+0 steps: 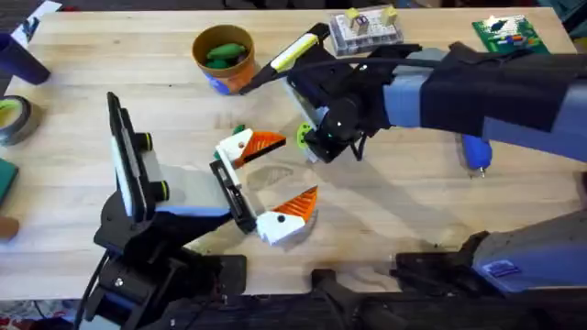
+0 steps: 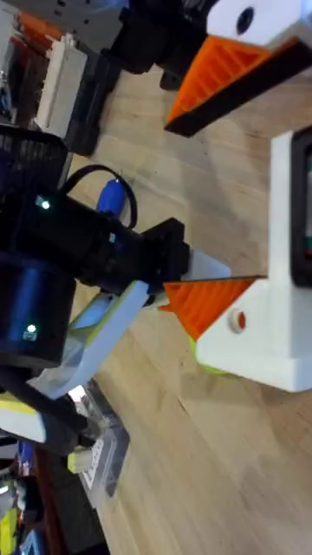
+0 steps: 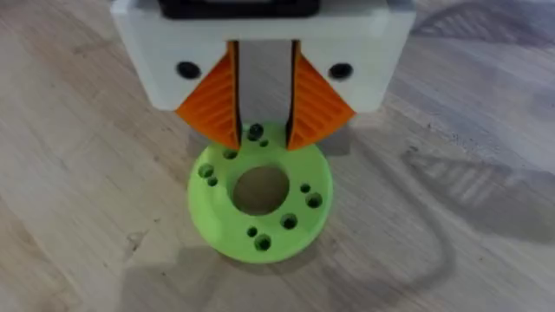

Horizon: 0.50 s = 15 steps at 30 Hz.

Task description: Pick up the gripper from the table and insert it into the empty holder that is missing its gripper. Then pick up a screw, insert it into the mounting hole, and use the screwdriver to tighten it. Finally, clean up the table by picking up the vegetable and placing it into the bucket.

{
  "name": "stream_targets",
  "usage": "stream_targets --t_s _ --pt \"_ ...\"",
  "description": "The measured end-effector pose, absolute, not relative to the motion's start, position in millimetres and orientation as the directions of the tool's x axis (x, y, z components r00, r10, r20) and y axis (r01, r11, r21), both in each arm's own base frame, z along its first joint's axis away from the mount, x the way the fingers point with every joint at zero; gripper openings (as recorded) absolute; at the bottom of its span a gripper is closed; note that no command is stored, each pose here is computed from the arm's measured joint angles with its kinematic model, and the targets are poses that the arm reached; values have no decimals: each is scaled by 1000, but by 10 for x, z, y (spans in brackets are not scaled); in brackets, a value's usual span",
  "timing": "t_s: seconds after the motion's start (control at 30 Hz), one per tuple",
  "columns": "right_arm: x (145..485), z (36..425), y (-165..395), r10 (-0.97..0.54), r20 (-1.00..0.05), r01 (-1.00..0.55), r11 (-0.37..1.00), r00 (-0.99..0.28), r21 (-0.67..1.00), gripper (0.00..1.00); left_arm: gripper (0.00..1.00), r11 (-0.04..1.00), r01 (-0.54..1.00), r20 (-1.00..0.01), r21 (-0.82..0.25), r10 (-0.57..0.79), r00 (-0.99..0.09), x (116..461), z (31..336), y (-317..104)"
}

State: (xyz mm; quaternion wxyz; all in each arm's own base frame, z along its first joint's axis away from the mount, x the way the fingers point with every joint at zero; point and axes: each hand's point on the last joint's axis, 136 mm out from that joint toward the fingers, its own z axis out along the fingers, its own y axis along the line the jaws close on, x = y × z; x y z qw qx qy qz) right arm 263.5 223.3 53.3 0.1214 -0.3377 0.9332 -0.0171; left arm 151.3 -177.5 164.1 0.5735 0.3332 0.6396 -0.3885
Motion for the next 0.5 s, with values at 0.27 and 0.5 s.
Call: stream_targets --t_s 0.27,0.5 --pt "2653 538 2226 -635 -218 -626 771 -741 -120 12 995 476 872 -993 -115 -19 -120 1513 1641 -1775" --pt "2648 540 2220 -636 -215 -626 771 -742 -120 7 995 476 872 -993 -115 -19 -120 1513 1641 -1775"
